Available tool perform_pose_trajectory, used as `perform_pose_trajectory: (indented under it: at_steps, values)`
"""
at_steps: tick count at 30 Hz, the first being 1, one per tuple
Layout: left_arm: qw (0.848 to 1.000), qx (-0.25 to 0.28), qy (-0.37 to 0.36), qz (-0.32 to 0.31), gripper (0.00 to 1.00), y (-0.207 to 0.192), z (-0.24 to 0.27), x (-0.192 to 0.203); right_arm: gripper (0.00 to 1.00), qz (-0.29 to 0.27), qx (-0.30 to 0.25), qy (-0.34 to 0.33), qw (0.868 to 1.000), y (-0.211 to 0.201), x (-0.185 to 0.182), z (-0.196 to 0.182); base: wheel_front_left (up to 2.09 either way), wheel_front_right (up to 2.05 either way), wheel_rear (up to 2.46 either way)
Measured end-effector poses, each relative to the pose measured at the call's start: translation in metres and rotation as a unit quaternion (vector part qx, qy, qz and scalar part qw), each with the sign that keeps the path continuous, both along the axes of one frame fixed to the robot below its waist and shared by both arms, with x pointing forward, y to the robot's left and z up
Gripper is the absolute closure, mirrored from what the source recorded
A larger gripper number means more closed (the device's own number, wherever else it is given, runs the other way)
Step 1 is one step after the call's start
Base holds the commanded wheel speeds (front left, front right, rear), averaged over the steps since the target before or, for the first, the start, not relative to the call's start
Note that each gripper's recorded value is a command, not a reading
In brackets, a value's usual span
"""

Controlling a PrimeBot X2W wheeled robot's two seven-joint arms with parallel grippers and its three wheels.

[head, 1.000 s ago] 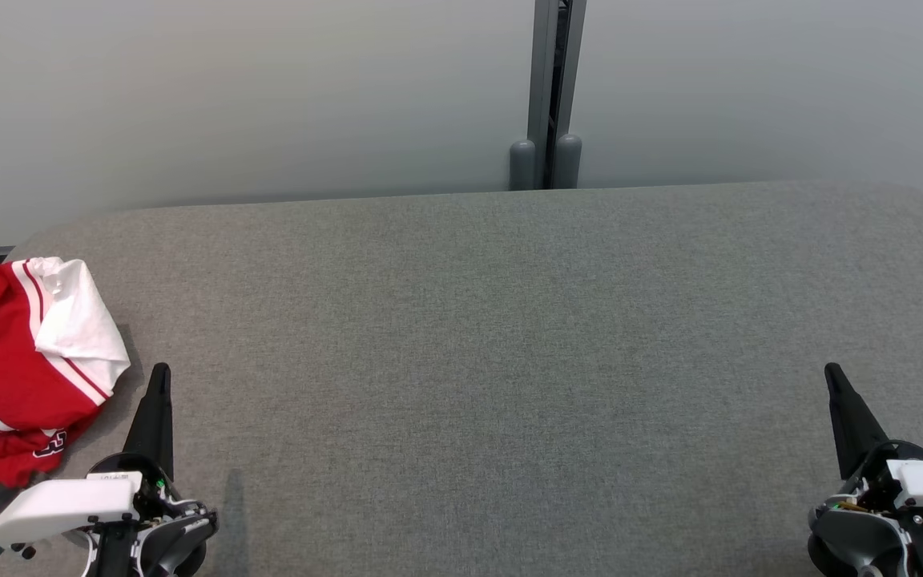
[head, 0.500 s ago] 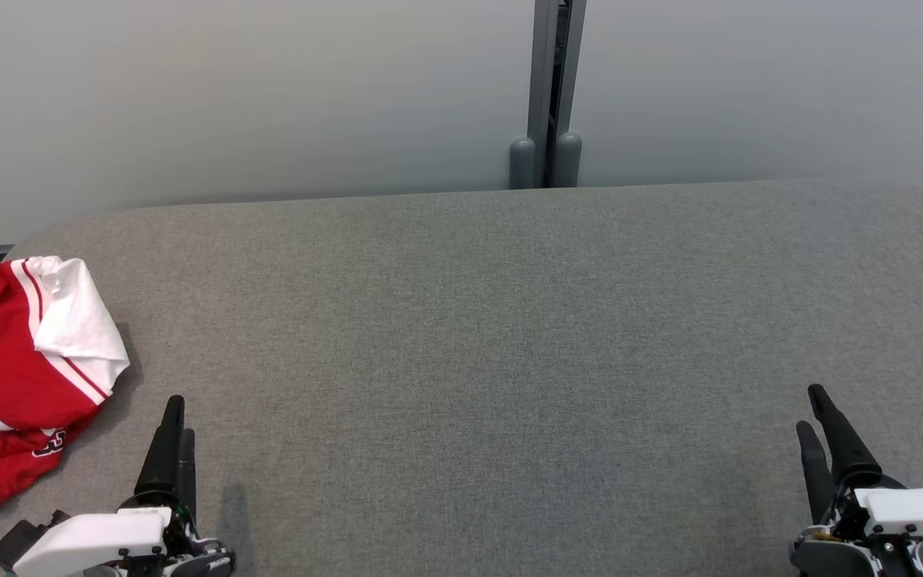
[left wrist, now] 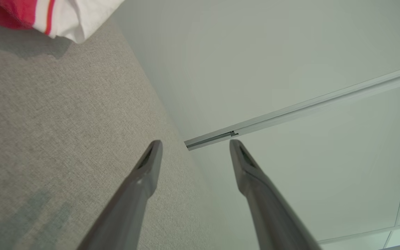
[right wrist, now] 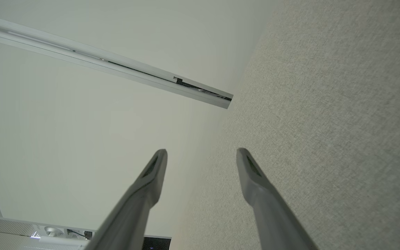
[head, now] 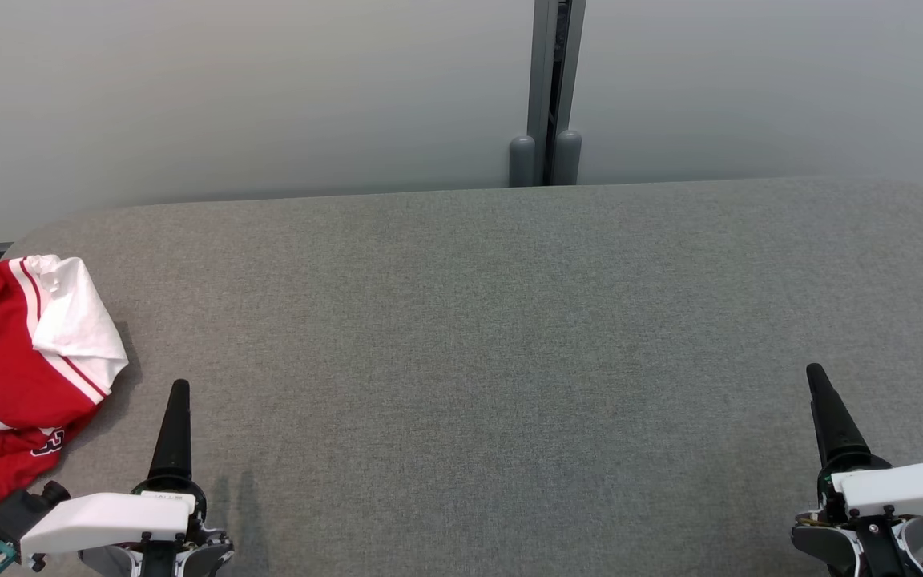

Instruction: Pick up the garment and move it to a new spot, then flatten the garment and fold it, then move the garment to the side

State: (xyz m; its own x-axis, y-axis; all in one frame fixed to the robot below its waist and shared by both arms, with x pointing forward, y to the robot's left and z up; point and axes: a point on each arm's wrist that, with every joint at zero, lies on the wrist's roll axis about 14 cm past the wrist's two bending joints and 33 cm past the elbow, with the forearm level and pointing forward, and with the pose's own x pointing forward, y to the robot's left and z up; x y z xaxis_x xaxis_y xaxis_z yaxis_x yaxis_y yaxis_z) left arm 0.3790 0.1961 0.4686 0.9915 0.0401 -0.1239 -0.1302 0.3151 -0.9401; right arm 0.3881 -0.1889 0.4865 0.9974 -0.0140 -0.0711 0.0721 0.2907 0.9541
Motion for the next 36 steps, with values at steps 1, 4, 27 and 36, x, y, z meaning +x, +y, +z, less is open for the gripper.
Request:
perform_pose_trajectory:
  at_steps: [1,4,27,36]
  values:
    - [1.0,0.012,-0.002,-0.001,0.0,0.0,0.001,0.001,0.0,0.001,-0.011,-0.001,1.0,0.0,0.001,0.001,0.0,0.0,0.0]
    - [0.999,0.045,-0.002,-0.004,0.0,0.0,0.002,0.002,0.0,0.002,-0.044,-0.003,0.999,0.0,0.001,0.002,0.0,0.0,0.0]
    - [0.967,0.252,0.018,-0.031,0.0,-0.006,-0.002,0.008,0.0,0.025,-0.258,-0.024,0.965,0.011,0.011,0.013,0.0,0.0,0.0]
    - [0.949,0.313,0.023,-0.038,0.0,-0.008,-0.006,0.009,0.0,0.028,-0.319,-0.032,0.947,0.013,0.013,0.016,0.0,0.0,0.0]
